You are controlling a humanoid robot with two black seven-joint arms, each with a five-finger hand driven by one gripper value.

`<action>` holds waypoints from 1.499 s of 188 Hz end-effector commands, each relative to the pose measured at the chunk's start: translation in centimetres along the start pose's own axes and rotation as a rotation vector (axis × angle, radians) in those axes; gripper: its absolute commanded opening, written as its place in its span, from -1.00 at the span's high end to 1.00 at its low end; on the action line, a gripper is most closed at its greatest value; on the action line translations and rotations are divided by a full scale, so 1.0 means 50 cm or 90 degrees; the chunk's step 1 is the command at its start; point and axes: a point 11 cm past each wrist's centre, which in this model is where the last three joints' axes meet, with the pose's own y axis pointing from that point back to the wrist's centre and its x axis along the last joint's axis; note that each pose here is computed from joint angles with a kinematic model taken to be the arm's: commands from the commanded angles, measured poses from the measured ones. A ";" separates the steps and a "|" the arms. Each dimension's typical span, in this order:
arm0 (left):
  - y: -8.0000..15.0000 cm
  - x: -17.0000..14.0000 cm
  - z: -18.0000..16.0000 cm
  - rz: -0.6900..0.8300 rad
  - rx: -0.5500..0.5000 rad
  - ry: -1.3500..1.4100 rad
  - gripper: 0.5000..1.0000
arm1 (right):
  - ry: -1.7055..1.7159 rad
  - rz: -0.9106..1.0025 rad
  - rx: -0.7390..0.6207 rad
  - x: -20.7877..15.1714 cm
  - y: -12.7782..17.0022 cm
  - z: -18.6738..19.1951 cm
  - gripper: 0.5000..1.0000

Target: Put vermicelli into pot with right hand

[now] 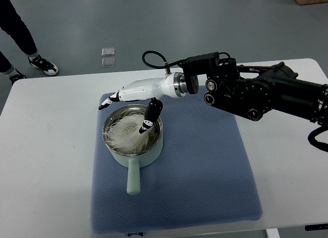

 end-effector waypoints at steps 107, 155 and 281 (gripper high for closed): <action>0.000 0.000 0.000 0.000 0.000 0.000 -1.00 | -0.625 0.203 0.016 0.026 0.121 0.150 -0.65; 0.000 0.000 0.000 0.000 0.000 0.000 -1.00 | -0.877 0.311 0.025 -0.038 0.151 0.216 -0.64; 0.000 -0.001 0.000 -0.001 0.000 0.000 -1.00 | -1.062 0.463 -0.038 -0.136 0.238 0.329 -0.70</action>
